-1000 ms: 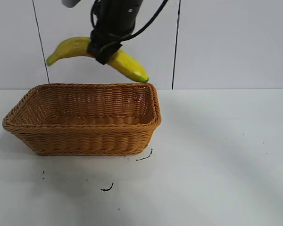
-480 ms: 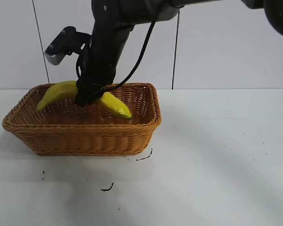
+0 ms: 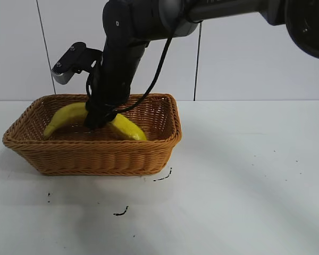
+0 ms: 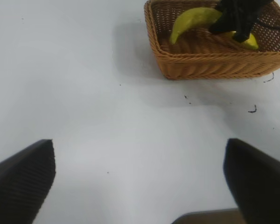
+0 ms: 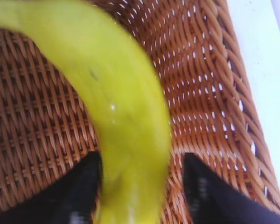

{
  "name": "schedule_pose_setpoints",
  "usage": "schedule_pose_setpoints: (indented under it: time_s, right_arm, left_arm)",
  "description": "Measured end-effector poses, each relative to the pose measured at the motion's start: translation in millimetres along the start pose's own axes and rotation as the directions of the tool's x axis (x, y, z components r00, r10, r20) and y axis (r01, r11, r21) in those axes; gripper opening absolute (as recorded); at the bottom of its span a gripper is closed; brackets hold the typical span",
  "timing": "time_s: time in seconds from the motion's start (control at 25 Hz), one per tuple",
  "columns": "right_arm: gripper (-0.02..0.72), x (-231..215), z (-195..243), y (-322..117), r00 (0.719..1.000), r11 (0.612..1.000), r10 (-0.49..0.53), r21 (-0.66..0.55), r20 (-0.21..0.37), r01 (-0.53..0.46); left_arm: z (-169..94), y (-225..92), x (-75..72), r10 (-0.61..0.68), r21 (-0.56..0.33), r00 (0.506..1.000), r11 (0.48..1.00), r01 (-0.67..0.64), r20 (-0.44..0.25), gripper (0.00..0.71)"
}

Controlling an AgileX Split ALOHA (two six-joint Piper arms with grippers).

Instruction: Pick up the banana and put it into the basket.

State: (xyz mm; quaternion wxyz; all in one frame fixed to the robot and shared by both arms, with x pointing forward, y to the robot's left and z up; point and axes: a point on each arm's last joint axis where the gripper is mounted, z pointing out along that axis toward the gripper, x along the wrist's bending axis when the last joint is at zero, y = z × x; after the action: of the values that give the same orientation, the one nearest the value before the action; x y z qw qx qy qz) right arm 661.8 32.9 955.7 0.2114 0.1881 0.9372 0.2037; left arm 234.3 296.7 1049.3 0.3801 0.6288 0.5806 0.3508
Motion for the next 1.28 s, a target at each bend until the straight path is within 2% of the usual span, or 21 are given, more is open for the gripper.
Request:
schedule_pose_setpoints:
  time_s: [0.12, 0.2, 0.28, 0.36, 0.6, 0.84, 0.96, 1.0, 1.04, 1.12, 1.28]
  right_arm:
    - [0.689, -11.6, -35.1, 9.7, 0.992, 0.992, 0.123, -0.034, 0.023, -0.123]
    - [0.689, -23.1, -55.8, 10.4, 0.977, 0.977, 0.211, -0.047, 0.033, -0.210]
    - [0.689, -37.8, -67.0, 4.9, 0.954, 0.954, 0.299, -0.048, 0.038, -0.297]
    - [0.689, -56.5, -70.0, -7.7, 0.916, 0.918, 0.397, -0.030, 0.048, -0.396]
    - [0.689, -134.6, -75.9, -75.7, 0.771, 0.780, 0.618, 0.003, 0.153, -0.626]
    - [0.689, -194.9, -92.7, -156.1, 0.618, 0.627, 0.742, 0.057, 0.259, -0.777]
    - [0.689, -210.6, -100.9, -185.5, 0.532, 0.536, 0.797, 0.071, 0.287, -0.841]
    - [0.689, -213.7, -103.0, -192.8, 0.512, 0.513, 0.808, 0.079, 0.292, -0.854]
    - [0.689, -215.2, -104.7, -198.4, 0.497, 0.494, 0.816, 0.091, 0.296, -0.865]
    - [0.689, -214.5, -106.3, -203.8, 0.484, 0.469, 0.823, 0.122, 0.297, -0.874]
    - [0.689, -210.0, -107.9, -208.1, 0.484, 0.446, 0.818, 0.188, 0.310, -0.875]
  left_arm:
    - [0.0, 0.0, 0.0, 0.000, 0.000, 1.000, 1.000, 0.000, 0.000, 0.695]
    - [0.0, 0.0, 0.0, 0.000, 0.000, 1.000, 1.000, 0.000, 0.000, 0.695]
    - [0.0, 0.0, 0.0, 0.000, 0.000, 1.000, 1.000, 0.000, 0.000, 0.695]
    - [0.0, 0.0, 0.0, 0.000, 0.000, 1.000, 1.000, 0.000, 0.000, 0.695]
    - [0.0, 0.0, 0.0, 0.000, 0.000, 1.000, 1.000, 0.000, 0.000, 0.695]
    - [0.0, 0.0, 0.0, 0.000, 0.000, 1.000, 1.000, 0.000, 0.000, 0.695]
    - [0.0, 0.0, 0.0, 0.000, 0.000, 1.000, 1.000, 0.000, 0.000, 0.695]
    - [0.0, 0.0, 0.0, 0.000, 0.000, 1.000, 1.000, 0.000, 0.000, 0.695]
    - [0.0, 0.0, 0.0, 0.000, 0.000, 1.000, 1.000, 0.000, 0.000, 0.695]
    - [0.0, 0.0, 0.0, 0.000, 0.000, 1.000, 1.000, 0.000, 0.000, 0.695]
    - [0.0, 0.0, 0.0, 0.000, 0.000, 1.000, 1.000, 0.000, 0.000, 0.695]
